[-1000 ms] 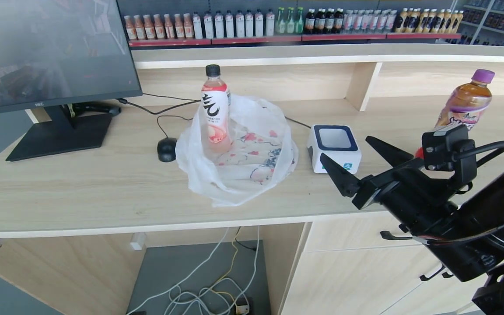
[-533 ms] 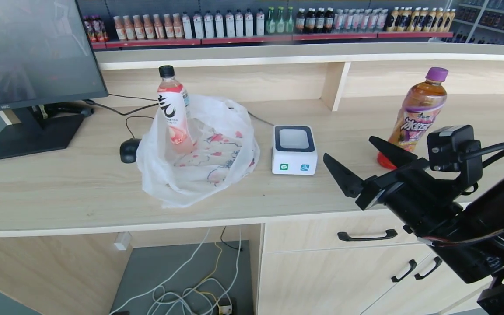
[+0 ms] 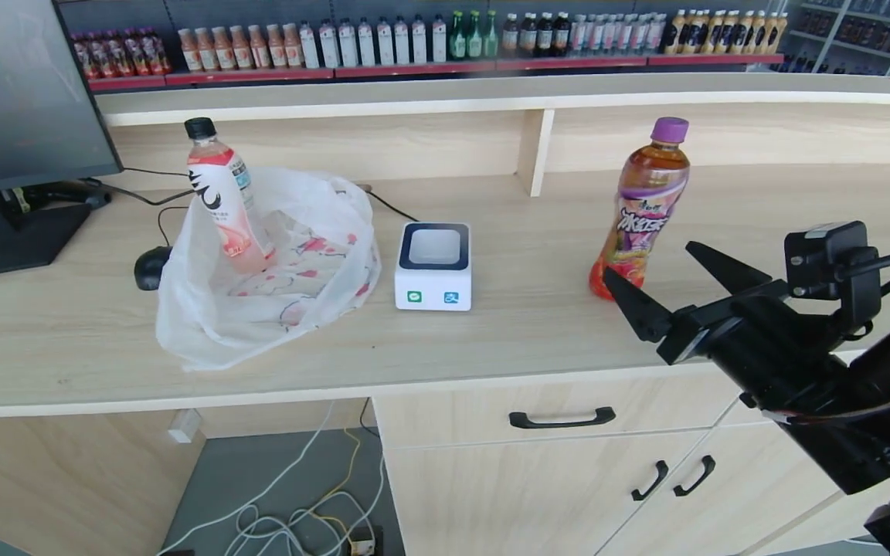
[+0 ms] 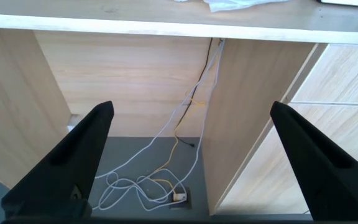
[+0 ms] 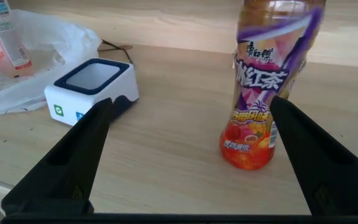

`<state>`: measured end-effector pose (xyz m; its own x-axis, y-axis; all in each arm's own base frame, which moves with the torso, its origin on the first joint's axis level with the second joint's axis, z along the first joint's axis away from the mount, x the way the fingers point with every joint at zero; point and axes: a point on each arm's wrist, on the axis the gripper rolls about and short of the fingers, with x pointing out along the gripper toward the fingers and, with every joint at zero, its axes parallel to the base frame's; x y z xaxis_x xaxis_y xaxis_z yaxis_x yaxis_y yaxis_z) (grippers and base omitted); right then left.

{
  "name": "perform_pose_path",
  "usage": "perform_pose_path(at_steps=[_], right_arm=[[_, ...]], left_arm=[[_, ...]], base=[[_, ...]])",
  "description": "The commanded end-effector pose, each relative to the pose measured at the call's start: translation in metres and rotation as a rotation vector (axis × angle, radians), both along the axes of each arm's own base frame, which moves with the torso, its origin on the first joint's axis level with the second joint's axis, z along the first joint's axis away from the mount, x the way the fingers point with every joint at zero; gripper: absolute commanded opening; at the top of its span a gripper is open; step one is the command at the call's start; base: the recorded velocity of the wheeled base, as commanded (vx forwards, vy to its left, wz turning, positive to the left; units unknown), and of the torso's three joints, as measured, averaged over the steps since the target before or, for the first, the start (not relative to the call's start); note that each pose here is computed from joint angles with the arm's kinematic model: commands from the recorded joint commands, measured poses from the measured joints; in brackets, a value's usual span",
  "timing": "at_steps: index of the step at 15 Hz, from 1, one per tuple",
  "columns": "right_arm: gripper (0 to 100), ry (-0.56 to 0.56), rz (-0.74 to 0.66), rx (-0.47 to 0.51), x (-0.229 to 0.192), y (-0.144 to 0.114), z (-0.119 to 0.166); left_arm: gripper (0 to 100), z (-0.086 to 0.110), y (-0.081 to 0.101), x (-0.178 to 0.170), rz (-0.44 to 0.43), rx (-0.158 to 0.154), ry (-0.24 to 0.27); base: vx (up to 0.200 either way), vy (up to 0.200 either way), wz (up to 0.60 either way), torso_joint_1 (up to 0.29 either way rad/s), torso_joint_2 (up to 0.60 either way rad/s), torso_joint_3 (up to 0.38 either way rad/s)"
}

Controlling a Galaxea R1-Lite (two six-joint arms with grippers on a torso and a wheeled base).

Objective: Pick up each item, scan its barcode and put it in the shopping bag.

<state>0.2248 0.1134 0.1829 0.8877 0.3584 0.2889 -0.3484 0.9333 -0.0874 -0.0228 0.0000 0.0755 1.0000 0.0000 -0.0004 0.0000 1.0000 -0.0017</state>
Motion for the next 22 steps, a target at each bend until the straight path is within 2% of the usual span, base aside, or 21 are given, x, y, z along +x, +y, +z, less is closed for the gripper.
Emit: perform_pose_path(at_steps=[1, 12, 22], right_arm=[[100, 0.006, -0.007, -0.002, -0.002, -0.003, -0.001], [100, 0.058, -0.027, -0.027, 0.006, -0.003, -0.015], [100, 0.01, -0.04, -0.004, 0.064, 0.022, -0.018]], left_arm=[[100, 0.0, 0.0, 0.0, 0.0, 0.0, 0.003], [100, 0.0, 0.0, 0.0, 0.0, 0.006, 0.001], [100, 0.0, 0.0, 0.0, 0.002, 0.006, 0.003]], base=[[0.0, 0.0, 0.0, 0.0, 0.0, 0.0], [0.0, 0.0, 0.0, 0.0, 0.0, 0.0], [0.0, 0.0, 0.0, 0.0, 0.0, 0.0]])
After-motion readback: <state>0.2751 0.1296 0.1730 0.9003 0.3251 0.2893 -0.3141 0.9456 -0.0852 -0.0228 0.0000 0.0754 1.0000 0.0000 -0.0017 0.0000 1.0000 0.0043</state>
